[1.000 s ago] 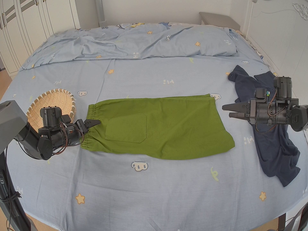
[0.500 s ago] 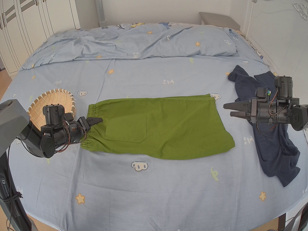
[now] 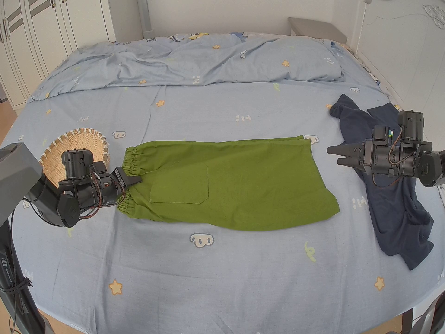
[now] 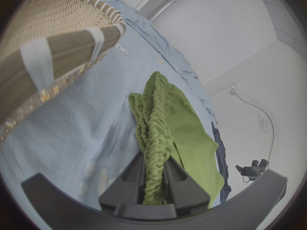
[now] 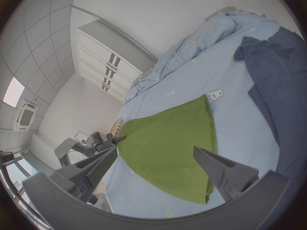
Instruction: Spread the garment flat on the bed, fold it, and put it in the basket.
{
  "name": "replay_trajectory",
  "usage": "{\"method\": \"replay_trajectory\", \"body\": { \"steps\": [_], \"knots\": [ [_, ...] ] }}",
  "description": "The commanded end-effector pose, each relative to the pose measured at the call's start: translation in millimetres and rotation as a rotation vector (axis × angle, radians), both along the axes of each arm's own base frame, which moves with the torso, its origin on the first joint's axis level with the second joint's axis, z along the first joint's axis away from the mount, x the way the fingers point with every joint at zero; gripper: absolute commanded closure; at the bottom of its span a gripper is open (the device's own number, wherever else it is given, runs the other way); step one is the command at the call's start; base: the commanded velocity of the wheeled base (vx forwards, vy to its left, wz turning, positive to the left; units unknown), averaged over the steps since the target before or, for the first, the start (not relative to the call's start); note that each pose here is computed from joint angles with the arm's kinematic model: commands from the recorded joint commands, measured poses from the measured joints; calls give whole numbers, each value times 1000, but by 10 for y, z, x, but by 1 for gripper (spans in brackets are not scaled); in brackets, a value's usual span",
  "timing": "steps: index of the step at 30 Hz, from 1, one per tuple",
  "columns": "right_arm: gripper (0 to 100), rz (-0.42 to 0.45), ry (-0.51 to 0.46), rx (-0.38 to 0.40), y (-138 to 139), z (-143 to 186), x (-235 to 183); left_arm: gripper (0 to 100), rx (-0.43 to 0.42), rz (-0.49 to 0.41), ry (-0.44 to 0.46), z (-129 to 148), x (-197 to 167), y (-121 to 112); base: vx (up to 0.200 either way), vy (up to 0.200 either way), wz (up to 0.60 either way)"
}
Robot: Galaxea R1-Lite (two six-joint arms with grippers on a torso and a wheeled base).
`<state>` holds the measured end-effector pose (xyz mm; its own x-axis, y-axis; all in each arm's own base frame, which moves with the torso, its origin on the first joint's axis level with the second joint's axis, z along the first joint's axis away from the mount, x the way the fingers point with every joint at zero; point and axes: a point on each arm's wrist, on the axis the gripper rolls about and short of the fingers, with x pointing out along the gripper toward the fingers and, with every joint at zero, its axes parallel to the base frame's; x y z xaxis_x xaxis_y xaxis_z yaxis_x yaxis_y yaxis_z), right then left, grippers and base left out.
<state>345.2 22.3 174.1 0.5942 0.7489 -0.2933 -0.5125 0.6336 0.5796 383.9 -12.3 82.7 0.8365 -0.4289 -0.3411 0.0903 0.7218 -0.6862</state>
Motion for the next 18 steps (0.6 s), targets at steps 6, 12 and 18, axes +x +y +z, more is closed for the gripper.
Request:
{"method": "replay_trajectory", "body": {
  "steps": [6,12,18],
  "knots": [
    [0,-15,163,-19,-58,-569,424,100,-3,-9,-39,185,-74,-41,0,0,0],
    [0,-38,206,-90,-43,-761,616,100,-3,-9,-38,180,-73,-41,0,0,0],
    [0,-45,209,-102,-31,-723,762,100,-3,-11,-39,181,-73,-47,0,0,0]
  ]
}}
